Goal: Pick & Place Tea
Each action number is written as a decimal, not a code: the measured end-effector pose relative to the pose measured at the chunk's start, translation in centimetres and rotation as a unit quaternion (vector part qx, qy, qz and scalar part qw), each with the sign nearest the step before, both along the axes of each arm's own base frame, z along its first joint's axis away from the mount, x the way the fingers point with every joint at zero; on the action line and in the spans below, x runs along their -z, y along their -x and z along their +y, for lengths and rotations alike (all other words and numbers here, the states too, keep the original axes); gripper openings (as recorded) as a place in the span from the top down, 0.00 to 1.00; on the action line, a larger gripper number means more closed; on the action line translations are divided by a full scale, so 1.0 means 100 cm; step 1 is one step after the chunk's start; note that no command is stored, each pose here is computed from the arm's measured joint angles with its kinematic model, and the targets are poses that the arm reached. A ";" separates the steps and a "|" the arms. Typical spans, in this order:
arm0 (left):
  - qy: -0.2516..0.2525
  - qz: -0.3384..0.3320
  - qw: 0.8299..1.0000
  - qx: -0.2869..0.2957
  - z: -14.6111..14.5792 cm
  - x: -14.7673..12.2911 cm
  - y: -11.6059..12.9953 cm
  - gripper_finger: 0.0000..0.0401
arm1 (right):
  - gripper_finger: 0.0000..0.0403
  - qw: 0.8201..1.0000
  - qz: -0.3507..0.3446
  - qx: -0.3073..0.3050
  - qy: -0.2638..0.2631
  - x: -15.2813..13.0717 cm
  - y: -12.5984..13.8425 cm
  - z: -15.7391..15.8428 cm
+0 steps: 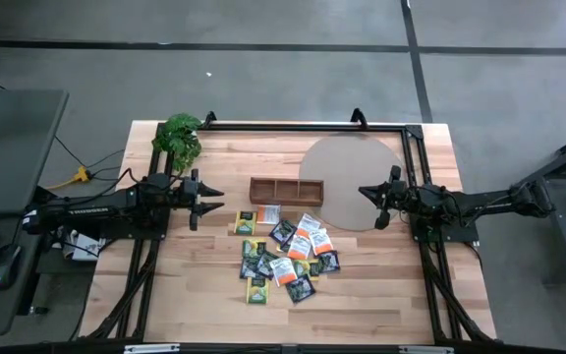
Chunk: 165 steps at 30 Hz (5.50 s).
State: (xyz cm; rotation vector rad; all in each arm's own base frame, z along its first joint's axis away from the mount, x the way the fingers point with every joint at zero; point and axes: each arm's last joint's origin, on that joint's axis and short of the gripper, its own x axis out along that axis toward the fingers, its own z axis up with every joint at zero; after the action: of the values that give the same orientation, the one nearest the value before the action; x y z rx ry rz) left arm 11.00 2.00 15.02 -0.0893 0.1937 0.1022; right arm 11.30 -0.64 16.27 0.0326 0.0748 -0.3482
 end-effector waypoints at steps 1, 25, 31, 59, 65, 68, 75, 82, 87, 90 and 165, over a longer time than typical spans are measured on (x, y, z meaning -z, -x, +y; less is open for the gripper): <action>0.000 0.000 1.000 0.000 0.000 0.000 0.000 0.63 | 0.97 1.000 0.000 0.000 0.000 0.000 0.000 0.000; 0.000 0.000 1.000 0.000 0.000 0.000 0.000 0.63 | 0.97 0.999 -0.024 0.000 0.048 -0.008 -0.001 0.000; 0.000 0.000 1.000 0.000 0.000 0.000 0.000 0.63 | 0.97 0.995 -0.050 0.039 0.073 -0.022 -0.003 -0.002; 0.000 0.000 1.000 0.000 0.000 0.000 0.000 0.63 | 0.97 0.871 0.471 -0.100 -0.095 -0.030 -0.152 -0.015; 0.000 0.000 1.000 0.000 0.000 0.000 0.000 0.63 | 0.97 0.845 0.487 -0.166 -0.148 -0.025 -0.157 -0.011; 0.000 0.000 1.000 0.000 0.000 0.000 0.000 0.63 | 0.97 0.840 0.481 -0.193 -0.159 -0.026 -0.157 -0.007; 0.000 0.000 1.000 0.000 0.000 0.000 0.000 0.63 | 0.97 0.850 0.463 -0.231 -0.094 -0.029 -0.163 0.010; 0.000 0.000 1.000 0.000 0.000 0.000 0.000 0.63 | 0.85 0.861 0.441 -0.249 -0.042 -0.032 -0.168 0.018; 0.000 0.000 1.000 0.000 0.000 0.000 0.000 0.63 | 0.67 0.855 0.453 -0.247 -0.045 -0.026 -0.170 0.018; 0.000 0.000 1.000 0.000 0.000 0.000 0.000 0.63 | 0.59 0.848 0.467 -0.247 -0.050 -0.019 -0.172 0.018; 0.000 0.000 1.000 0.000 0.000 0.000 0.000 0.63 | 0.90 0.828 0.510 -0.208 -0.107 0.036 -0.192 0.018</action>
State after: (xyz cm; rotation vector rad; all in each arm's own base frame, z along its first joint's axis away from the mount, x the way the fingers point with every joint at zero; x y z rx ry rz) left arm 11.00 2.00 15.02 -0.0893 0.1936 0.1021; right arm 30.50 1.19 12.70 0.0490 1.1772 0.1201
